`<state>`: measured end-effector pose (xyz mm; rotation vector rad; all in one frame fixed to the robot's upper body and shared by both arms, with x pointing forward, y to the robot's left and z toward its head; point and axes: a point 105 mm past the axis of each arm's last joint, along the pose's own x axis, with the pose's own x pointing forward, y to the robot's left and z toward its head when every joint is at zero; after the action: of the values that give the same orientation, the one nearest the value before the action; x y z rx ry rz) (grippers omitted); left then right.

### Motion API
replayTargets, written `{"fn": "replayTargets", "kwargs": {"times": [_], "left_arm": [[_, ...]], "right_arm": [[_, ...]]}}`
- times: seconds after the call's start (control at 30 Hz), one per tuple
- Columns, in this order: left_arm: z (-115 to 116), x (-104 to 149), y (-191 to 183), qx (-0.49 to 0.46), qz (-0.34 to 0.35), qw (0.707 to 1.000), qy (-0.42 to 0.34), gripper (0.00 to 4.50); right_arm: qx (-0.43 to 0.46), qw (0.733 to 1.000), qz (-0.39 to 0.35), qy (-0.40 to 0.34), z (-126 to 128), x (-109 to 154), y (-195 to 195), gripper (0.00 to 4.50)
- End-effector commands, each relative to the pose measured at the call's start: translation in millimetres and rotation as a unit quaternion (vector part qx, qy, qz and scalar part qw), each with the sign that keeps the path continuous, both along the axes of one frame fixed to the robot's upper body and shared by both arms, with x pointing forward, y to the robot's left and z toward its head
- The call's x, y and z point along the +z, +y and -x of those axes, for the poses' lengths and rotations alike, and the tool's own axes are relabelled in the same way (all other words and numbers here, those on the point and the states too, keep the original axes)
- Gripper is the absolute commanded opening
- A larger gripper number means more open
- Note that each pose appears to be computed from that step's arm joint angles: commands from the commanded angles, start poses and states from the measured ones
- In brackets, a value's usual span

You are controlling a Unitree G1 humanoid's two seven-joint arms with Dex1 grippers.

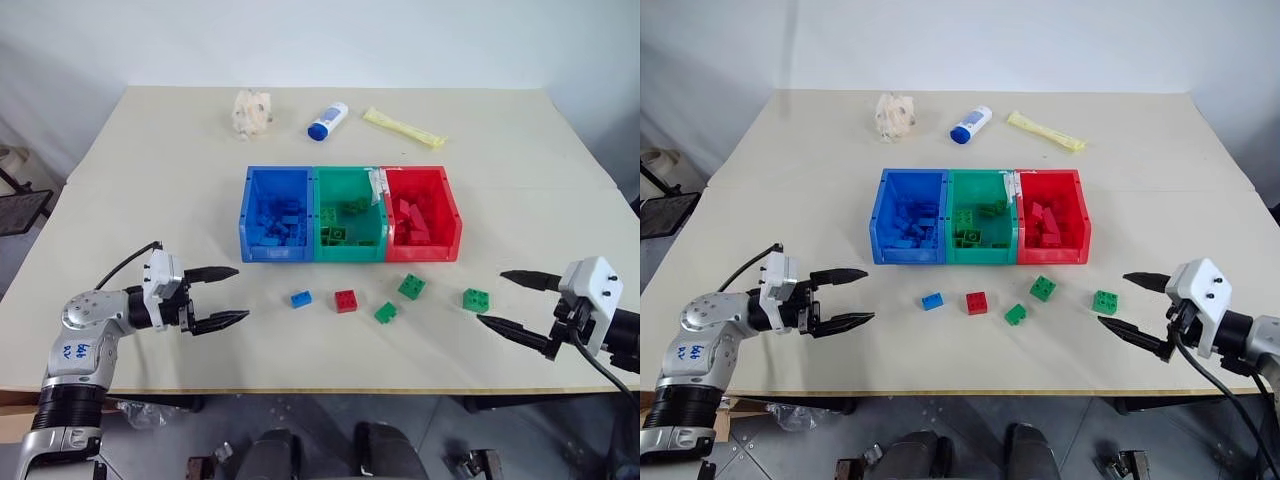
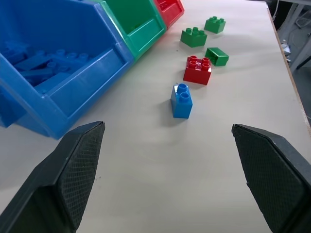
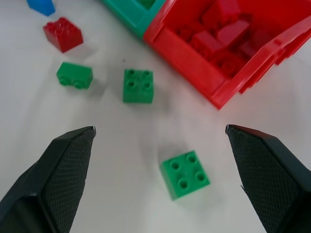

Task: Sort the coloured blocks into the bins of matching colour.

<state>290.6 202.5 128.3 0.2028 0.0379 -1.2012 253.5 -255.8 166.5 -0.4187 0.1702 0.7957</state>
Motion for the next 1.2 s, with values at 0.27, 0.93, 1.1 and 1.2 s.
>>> {"fn": "replayTargets", "kwargs": {"times": [0.27,0.93,1.1,1.2], "left_arm": [[-8.6,4.0,-12.1,0.017,0.016,1.000,0.001,4.44],[13.6,-5.9,-23.2,-0.093,0.032,0.995,-0.023,4.44],[19.1,-9.5,-22.7,-0.101,0.027,0.993,-0.060,4.44],[18.6,-9.8,-23.6,-0.089,0.029,0.992,-0.090,4.44]], "right_arm": [[-0.031,0.999,0.001,0.016,-3.4,1.6,-0.5,4.50],[-0.083,0.992,0.036,0.085,41.0,1.4,-43.2,4.50],[-0.062,0.995,0.024,0.077,16.5,-4.6,-33.3,4.50],[-0.052,0.996,0.016,0.076,-1.3,-13.2,-27.4,4.50]]}}
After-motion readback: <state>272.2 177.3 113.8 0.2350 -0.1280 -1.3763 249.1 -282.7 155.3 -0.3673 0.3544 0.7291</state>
